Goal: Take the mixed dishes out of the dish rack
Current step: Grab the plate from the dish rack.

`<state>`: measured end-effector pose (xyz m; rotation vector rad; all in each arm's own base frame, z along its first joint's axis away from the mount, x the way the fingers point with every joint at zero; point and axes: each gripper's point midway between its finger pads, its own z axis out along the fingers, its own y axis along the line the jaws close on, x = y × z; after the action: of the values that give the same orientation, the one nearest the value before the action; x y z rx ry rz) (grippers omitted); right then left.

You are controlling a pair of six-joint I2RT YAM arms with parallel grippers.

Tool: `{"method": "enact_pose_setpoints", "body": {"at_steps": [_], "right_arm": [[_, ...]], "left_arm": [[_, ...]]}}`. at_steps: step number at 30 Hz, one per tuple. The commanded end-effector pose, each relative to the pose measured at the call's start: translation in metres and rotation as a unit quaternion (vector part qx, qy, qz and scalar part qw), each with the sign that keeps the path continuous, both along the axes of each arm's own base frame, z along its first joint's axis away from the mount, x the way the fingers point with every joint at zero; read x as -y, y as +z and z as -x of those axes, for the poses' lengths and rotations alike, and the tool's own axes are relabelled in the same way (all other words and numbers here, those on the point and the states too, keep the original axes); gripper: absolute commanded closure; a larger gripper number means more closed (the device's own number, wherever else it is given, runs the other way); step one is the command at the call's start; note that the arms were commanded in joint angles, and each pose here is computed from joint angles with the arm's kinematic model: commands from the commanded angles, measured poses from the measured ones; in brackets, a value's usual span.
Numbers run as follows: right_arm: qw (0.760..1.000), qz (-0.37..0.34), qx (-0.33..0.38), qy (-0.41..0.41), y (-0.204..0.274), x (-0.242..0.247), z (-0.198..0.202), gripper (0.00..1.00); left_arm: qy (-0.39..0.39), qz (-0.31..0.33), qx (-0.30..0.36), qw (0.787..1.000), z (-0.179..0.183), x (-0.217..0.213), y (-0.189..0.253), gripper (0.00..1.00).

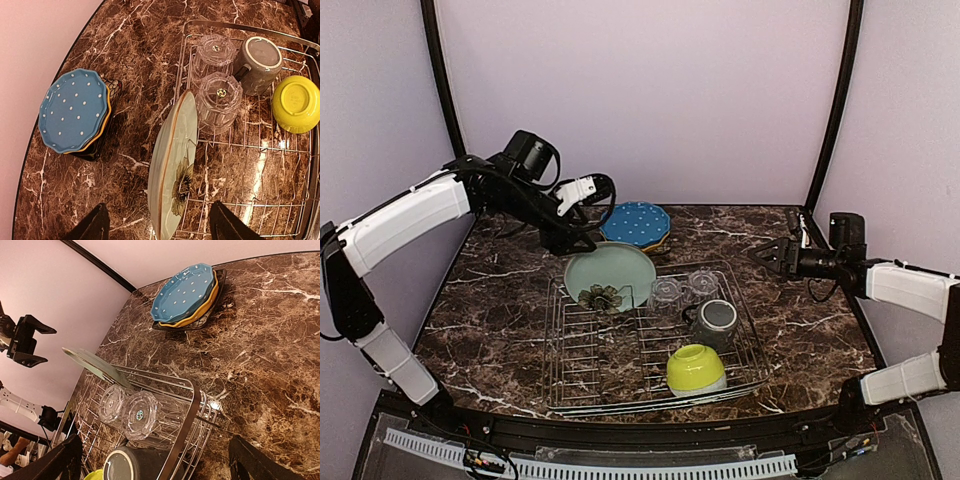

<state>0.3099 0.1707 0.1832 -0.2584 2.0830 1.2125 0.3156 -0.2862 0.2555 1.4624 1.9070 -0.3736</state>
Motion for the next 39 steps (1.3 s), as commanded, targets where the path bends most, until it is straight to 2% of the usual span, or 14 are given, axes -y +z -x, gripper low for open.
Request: {"method": "enact_pose_setpoints", "body": {"at_steps": [1,12,17,21,24,28,33,39], "right_arm": [[1.000,-0.004,0.023,0.006,0.011,-0.003,-0.006,0.01],[1.000,-0.012,0.017,0.007,0.010,-0.004,-0.008,0.01],[1.000,-0.012,0.016,0.006,0.010,-0.004,-0.009,0.01],[1.000,-0.012,0.016,0.006,0.009,-0.004,-0.009,0.01],[1.000,-0.012,0.017,0.006,0.011,-0.004,-0.010,0.01],[1.000,-0.013,0.015,0.005,0.010,-0.004,-0.011,0.01],[1.000,-0.015,0.016,0.006,0.012,-0.005,-0.012,0.02],[1.000,-0.017,0.016,0.008,0.013,-0.005,-0.012,0.01]], "left_arm": [[-0.004,-0.034,-0.002,0.999,0.003,-0.001,-0.006,0.33],[-0.019,-0.096,0.008,0.995,-0.001,0.008,-0.029,0.43],[-0.022,-0.119,0.010,0.993,-0.004,0.011,-0.039,0.51],[-0.023,-0.135,0.011,0.991,-0.007,0.013,-0.047,0.62],[-0.023,-0.134,0.013,0.991,-0.007,0.015,-0.046,0.75],[-0.020,-0.127,0.021,0.991,-0.008,0.015,-0.040,0.88],[-0.016,-0.116,0.033,0.993,-0.006,0.013,-0.031,0.97],[-0.013,-0.091,0.049,0.995,0.000,0.011,-0.012,0.99]]}}
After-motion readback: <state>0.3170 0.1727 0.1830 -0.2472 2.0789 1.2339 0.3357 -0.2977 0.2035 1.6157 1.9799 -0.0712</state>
